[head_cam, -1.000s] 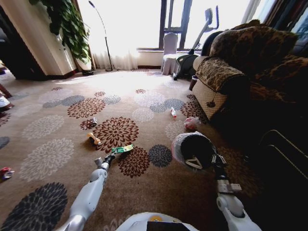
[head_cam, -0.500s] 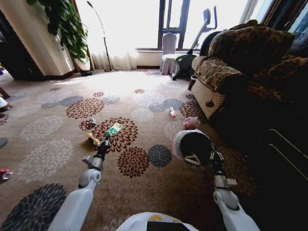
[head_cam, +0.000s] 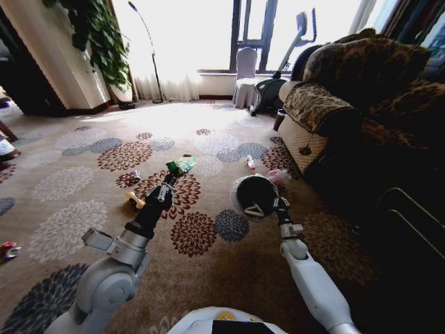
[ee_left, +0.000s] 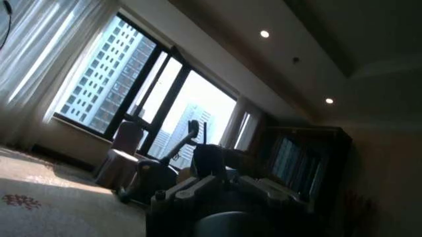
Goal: Pick up the trash from the ground and place it into the trash bin.
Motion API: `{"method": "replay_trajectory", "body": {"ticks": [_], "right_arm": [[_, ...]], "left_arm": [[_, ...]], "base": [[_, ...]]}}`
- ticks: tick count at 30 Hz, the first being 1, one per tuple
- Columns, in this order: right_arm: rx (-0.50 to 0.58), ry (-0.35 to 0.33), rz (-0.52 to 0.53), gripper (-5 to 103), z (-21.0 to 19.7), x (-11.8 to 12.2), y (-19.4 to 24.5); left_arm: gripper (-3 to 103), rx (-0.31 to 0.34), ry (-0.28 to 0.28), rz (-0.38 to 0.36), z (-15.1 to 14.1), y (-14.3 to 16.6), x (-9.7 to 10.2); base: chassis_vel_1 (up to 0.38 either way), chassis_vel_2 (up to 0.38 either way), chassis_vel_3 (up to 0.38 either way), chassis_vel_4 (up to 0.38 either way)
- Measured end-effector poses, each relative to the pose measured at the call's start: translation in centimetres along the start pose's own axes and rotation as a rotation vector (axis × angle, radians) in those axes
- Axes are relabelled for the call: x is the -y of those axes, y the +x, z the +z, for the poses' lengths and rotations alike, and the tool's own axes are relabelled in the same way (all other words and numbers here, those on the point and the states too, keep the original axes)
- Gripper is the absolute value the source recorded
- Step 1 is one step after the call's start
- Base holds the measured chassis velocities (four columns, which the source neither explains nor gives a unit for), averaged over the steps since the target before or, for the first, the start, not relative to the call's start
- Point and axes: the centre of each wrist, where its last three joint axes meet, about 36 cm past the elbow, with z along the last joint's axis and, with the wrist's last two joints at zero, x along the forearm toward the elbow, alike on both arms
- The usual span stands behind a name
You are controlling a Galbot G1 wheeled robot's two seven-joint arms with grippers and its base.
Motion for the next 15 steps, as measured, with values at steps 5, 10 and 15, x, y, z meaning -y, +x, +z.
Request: {"method": "replay_trajectory", "body": {"ticks": [5,10,15], "right_arm": [[-0.007,-0.017,-0.029,0,-0.1,-1.5,0.1],[0.002,-0.033,-0.069,0,0.1,-3.6,-1.4],[0.022,-0.043,-0.103,0,-0.3,-4.9,-3.6]], "left_arm": [[0,-0.065,0.056,0.056,0.1,-0.9,0.3],[0,-0.139,0.075,0.092,1.2,-1.5,0.5],[0,-0.205,0.087,0.079,3.8,-2.0,-0.6]], "base": [[0.000,0.000,0.000,0.000],[0.000,0.000,0.000,0.000],[0.000,0.000,0.000,0.000]]}}
